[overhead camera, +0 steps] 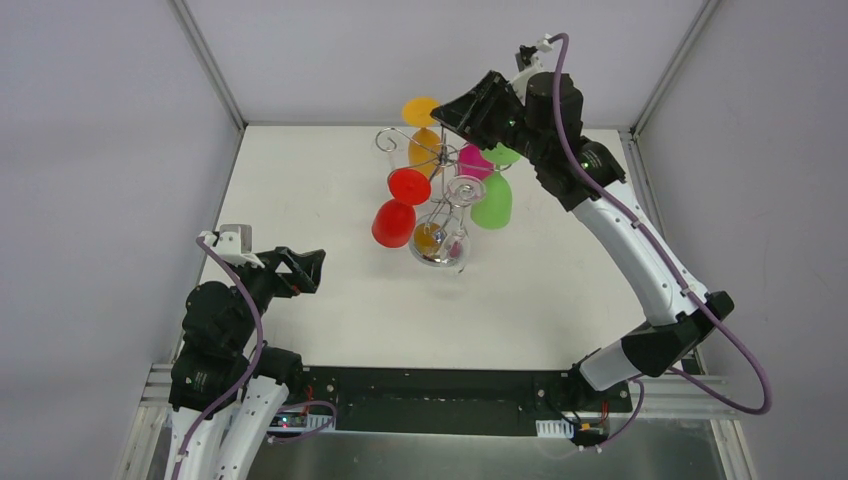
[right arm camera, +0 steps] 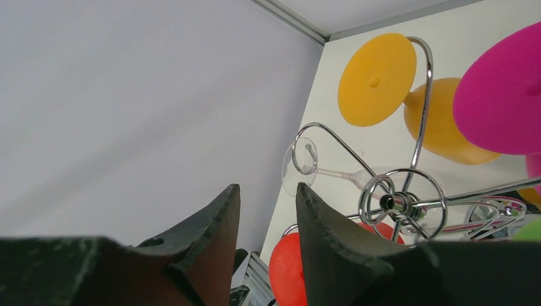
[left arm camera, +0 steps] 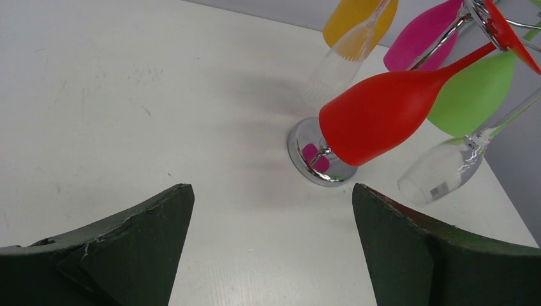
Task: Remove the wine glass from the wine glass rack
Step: Place the wine rack at the center of the board, then pick up the wine glass from the wine rack.
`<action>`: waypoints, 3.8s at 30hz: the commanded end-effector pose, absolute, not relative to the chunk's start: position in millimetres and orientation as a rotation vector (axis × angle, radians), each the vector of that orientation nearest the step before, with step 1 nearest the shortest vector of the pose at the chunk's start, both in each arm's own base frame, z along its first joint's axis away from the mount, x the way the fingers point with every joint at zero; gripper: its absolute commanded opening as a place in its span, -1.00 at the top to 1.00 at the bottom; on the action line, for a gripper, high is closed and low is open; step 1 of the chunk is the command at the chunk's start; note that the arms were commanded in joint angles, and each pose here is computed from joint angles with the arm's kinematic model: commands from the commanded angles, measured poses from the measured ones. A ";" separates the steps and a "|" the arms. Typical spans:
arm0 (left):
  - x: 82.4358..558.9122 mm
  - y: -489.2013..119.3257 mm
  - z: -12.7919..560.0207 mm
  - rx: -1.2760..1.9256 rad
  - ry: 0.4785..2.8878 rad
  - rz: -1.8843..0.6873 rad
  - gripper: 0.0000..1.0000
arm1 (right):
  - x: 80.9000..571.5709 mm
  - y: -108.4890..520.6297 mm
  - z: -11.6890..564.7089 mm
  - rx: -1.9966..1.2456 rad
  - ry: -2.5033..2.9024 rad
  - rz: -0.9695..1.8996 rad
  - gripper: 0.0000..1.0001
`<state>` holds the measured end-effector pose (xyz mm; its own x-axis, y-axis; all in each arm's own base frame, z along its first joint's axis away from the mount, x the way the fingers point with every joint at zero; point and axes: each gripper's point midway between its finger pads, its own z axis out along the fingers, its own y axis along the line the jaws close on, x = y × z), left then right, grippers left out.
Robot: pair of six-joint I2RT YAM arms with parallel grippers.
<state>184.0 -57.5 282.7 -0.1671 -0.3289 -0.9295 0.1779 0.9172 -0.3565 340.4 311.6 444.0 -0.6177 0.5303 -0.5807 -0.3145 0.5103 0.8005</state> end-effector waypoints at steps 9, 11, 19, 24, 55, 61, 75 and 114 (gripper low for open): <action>187.4 -50.3 285.4 -0.135 1.665 -0.408 -0.99 | 304.8 272.4 485.3 0.121 1.742 1.161 -0.05; 187.9 -50.8 284.5 -0.132 1.671 -0.408 -0.99 | 299.1 265.2 484.2 0.113 1.736 1.140 -0.12; 190.3 -50.5 281.4 -0.134 1.685 -0.401 -0.99 | 267.9 231.6 479.8 0.063 1.703 1.052 -0.40; 193.2 -54.3 278.9 -0.114 1.707 -0.408 -0.99 | 251.4 213.4 464.5 0.028 1.742 0.971 -0.60; 197.0 -121.1 345.7 0.073 2.004 -0.753 -0.99 | 218.6 205.0 378.7 0.148 1.993 1.012 -0.95; 205.4 -127.1 356.4 0.088 2.054 -0.758 -0.99 | 232.1 213.4 373.8 0.270 2.016 1.060 -0.86; 221.5 -148.3 331.7 0.116 2.137 -0.609 -0.99 | 255.4 224.6 371.1 0.476 1.957 1.215 -0.37; 228.5 -136.2 325.0 -0.031 2.041 -0.544 -0.99 | 266.1 252.7 375.9 0.523 1.962 1.396 0.46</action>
<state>225.6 -137.5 317.5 -0.5487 -0.2131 -0.8084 0.2088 0.9014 -0.3793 266.4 244.5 361.1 -0.6864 0.6590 -0.3076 -0.0134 0.4115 0.9113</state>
